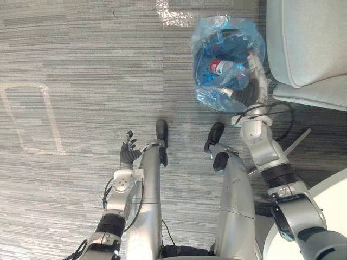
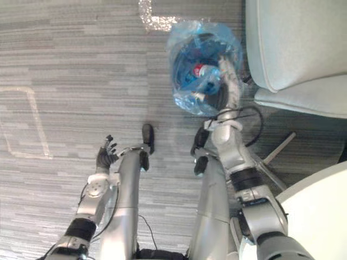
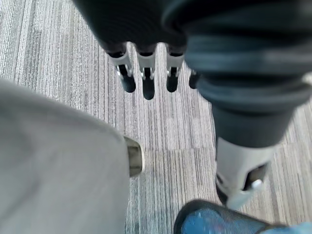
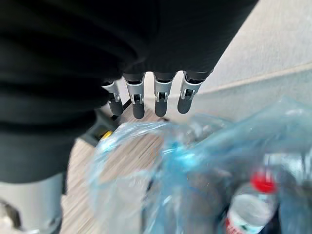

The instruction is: Gather rubbish on tea table into small bin, then transfer packed bag to large trash can.

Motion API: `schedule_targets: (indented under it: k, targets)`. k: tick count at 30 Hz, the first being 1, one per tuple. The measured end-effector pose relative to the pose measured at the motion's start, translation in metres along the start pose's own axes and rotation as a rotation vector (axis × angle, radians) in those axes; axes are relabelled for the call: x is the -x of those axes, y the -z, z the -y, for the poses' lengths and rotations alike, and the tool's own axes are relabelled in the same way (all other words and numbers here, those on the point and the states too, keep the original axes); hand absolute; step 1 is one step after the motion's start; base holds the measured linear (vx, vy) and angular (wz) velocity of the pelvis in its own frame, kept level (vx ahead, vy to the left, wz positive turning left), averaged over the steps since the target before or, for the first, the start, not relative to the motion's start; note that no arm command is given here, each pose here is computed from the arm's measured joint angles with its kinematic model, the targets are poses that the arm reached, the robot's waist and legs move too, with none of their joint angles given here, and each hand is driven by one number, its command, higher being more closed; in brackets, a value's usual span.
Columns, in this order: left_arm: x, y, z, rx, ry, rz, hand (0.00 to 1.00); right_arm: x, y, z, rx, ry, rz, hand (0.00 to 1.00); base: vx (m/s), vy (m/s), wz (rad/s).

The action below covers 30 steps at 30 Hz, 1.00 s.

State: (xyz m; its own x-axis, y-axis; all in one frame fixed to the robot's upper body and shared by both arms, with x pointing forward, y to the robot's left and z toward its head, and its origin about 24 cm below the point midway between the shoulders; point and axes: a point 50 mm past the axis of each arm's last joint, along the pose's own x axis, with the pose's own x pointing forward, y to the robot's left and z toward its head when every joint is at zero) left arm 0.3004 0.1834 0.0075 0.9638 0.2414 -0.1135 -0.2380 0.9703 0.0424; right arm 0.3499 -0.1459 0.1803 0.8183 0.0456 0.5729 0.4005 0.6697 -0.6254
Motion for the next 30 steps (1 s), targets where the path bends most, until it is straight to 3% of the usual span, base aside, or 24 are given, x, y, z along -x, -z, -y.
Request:
schedule_targets:
  k: [9,17,30]
  targets:
    - [-0.009,0.006,-0.007,-0.026,-0.023,-0.046,0.0,0.023,0.008,-0.046,0.185,-0.262,0.037,0.0,-0.06,-0.014,-0.07]
    - [-0.015,0.007,-0.006,-0.04,-0.027,-0.071,0.0,0.029,0.025,-0.065,0.279,-0.382,-0.015,0.0,-0.02,0.008,-0.06]
    - [-0.023,-0.002,-0.005,0.092,-0.12,-0.075,0.0,-0.001,0.051,-0.037,0.302,-0.106,-0.331,0.0,0.01,0.003,0.04]
